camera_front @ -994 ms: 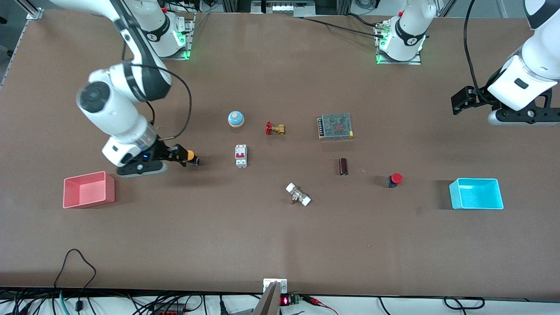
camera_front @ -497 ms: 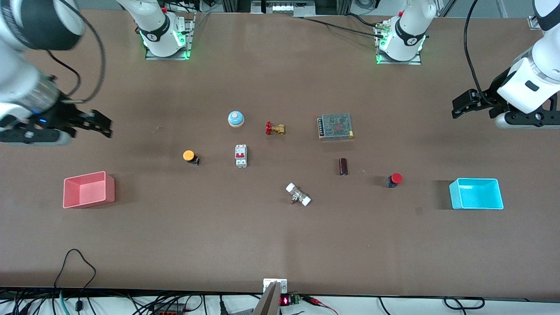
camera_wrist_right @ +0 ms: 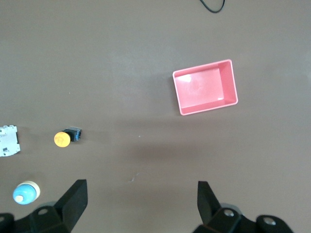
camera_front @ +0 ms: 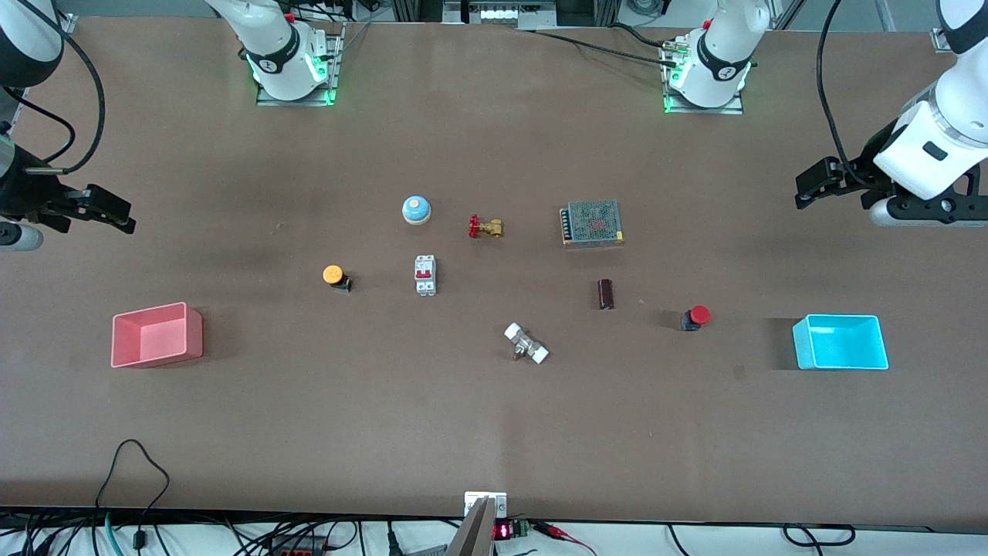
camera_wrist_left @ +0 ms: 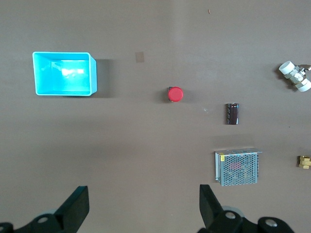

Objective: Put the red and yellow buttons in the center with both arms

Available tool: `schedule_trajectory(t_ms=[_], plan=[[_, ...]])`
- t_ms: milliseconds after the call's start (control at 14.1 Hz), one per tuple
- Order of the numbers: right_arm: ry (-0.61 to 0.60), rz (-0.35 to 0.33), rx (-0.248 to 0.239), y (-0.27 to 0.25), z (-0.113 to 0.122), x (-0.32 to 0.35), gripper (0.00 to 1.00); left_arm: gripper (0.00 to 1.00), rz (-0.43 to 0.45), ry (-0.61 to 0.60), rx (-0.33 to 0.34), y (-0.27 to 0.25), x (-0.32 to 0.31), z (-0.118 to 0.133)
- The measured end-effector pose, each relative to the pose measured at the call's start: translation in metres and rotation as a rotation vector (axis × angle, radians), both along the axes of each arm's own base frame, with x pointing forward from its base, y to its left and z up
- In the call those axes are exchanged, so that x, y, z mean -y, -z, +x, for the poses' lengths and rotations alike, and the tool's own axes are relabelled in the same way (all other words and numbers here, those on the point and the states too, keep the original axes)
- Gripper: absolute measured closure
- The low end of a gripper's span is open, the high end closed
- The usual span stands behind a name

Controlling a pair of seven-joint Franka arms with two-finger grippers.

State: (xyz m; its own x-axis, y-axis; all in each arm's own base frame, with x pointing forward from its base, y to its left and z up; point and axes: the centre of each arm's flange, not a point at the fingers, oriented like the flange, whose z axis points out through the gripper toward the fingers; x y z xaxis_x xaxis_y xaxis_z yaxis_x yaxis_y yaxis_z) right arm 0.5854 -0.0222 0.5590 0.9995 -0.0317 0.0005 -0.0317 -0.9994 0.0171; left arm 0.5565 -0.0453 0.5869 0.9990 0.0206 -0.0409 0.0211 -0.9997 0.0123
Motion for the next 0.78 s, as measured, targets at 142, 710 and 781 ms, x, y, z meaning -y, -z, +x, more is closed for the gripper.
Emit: schedule_trajectory(t_ms=[142,710,781], plan=[[0.012,0.003,-0.013,-0.001,-0.003,-0.014,0.0,0.0,0.0,0.001,0.0,0.0,0.0,0.0],[-0.006,0.035,-0.025,-0.002,-0.005,-0.036,0.0,0.0,0.0,0.002,0.0,0.0,0.0,0.0],[-0.007,0.035,-0.025,-0.002,-0.005,-0.036,0.0,0.0,0.0,0.002,0.0,0.0,0.0,0.0]])
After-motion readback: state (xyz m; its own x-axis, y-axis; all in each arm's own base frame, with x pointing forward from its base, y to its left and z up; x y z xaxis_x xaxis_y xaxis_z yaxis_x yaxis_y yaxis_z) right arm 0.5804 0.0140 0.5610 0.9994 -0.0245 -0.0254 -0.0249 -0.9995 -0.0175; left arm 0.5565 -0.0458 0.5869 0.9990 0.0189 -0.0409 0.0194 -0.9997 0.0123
